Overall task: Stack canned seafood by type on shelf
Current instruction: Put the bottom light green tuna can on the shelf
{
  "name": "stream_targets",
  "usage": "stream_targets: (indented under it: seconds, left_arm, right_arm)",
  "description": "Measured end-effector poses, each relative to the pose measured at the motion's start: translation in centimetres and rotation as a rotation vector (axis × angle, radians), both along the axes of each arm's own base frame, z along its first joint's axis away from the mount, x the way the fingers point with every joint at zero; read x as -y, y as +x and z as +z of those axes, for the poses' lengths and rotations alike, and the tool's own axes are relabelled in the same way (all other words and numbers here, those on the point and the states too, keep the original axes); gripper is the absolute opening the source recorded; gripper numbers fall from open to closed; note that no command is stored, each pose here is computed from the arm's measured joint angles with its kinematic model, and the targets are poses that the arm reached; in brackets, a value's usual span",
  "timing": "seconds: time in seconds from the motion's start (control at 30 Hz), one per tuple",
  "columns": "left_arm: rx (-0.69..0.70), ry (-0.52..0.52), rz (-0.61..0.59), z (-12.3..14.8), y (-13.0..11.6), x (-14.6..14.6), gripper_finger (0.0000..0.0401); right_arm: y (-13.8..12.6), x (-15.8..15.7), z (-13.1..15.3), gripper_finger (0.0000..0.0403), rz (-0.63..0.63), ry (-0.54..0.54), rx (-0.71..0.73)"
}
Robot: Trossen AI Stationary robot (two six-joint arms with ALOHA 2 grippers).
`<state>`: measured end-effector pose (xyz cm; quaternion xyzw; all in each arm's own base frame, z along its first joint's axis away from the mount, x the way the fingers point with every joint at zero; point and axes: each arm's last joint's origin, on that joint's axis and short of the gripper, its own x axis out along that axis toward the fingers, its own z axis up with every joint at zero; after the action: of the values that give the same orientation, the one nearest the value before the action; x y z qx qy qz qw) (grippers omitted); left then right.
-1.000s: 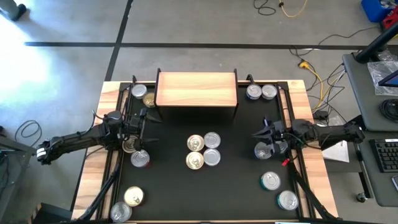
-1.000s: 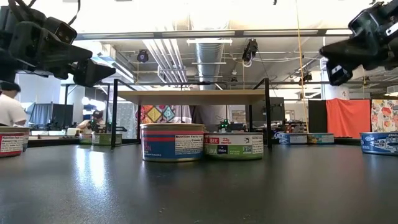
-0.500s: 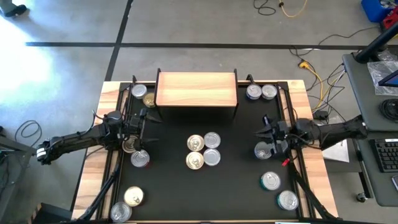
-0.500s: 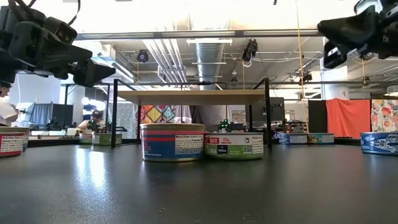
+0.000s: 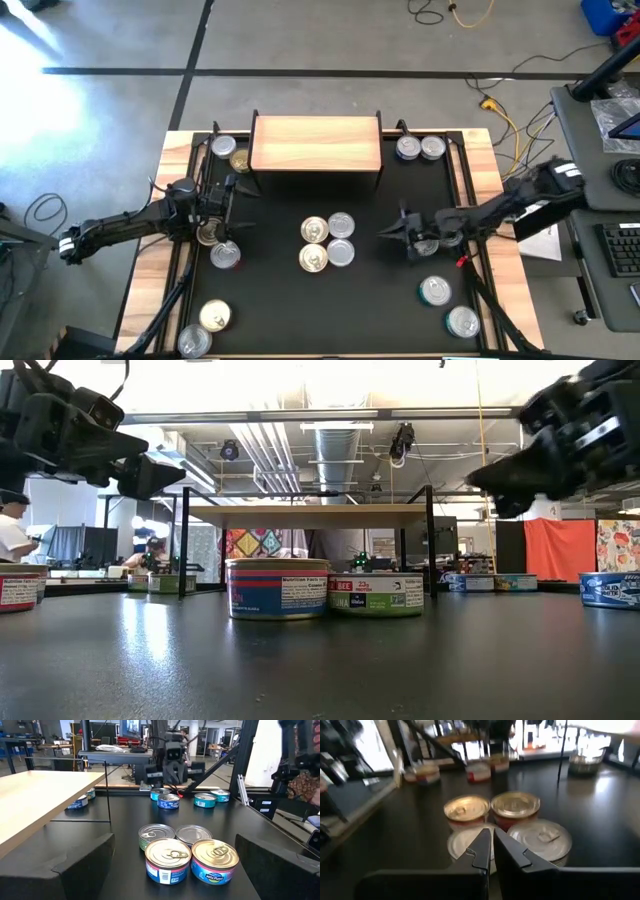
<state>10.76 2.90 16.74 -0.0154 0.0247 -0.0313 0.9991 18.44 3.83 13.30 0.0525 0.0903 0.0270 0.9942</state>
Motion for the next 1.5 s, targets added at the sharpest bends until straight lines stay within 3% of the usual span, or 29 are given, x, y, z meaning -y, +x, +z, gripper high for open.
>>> stream_targets:
  seconds: [0.4, 0.63, 0.87, 1.23, 1.5]
  left_arm:
    - [-0.002, -0.003, 0.003, 0.0, 0.0, 0.0, 0.0396]
    - [0.013, -0.147, 0.159, 0.1, 0.0, -0.4, 0.0396]
    - [0.016, -0.204, 0.173, 0.1, 0.0, -0.5, 0.0396]
    - [0.016, -0.201, 0.173, 0.1, 0.0, -0.5, 0.0396]
    - [0.013, -0.196, 0.175, 0.1, 0.1, -0.5, 0.0396]
  right_arm:
    - [8.6, -2.0, -2.7, 0.0013, -0.020, -0.013, -0.181]
    - [11.5, -2.8, -2.7, 0.0013, -0.018, -0.076, -0.332]
    - [12.1, -3.7, -2.3, 0.0020, -0.007, -0.093, -0.420]
    - [10.8, -6.4, -0.9, 0.0110, 0.043, -0.084, -0.577]
    - [8.9, -7.6, 3.3, 0.0134, 0.094, -0.078, -0.491]
